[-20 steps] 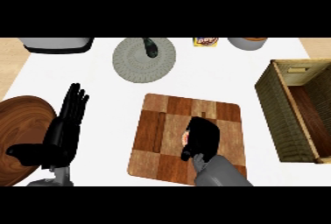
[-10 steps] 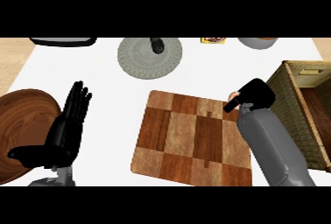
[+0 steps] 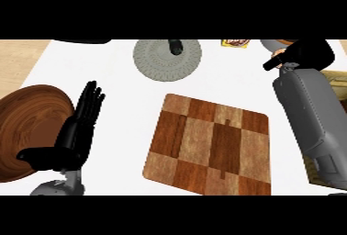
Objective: Pick the cupcake from the cutting board and place it in the basket
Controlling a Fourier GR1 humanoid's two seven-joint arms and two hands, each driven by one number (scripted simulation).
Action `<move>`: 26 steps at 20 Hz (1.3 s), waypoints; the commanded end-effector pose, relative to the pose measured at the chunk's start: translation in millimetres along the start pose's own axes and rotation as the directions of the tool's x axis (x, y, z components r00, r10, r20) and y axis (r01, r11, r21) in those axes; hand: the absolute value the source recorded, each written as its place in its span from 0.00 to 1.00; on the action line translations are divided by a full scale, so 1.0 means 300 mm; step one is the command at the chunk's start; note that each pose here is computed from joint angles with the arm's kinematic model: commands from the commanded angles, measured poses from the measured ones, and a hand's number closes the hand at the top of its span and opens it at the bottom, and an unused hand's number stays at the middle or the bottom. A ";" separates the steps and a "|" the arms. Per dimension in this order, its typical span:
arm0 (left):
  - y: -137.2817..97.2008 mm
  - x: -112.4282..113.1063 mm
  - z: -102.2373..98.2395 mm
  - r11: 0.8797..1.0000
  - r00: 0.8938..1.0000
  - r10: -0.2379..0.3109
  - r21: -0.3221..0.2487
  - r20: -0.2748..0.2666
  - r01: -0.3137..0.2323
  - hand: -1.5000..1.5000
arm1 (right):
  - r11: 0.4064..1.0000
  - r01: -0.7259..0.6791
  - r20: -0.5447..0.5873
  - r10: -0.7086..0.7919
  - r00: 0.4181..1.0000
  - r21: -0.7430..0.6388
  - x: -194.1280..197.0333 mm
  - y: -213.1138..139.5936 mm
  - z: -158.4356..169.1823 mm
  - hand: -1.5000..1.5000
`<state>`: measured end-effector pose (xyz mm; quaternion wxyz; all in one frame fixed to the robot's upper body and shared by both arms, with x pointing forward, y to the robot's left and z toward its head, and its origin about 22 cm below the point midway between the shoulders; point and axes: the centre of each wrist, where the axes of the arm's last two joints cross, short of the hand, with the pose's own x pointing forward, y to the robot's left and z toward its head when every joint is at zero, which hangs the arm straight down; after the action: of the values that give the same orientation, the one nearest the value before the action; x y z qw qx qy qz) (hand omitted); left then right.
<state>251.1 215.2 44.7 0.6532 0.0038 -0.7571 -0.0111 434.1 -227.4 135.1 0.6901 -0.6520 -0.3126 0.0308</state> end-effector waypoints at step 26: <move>0.033 -0.027 0.021 0.998 0.999 0.003 0.056 -0.037 -0.001 0.50 | 0.927 0.020 -0.322 -0.149 0.935 -0.374 0.245 -0.248 -0.028 1.00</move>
<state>251.3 221.8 37.9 0.6627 0.0241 -0.7485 0.0046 469.7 -217.0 237.3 0.5703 -0.7585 -0.3022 -0.0898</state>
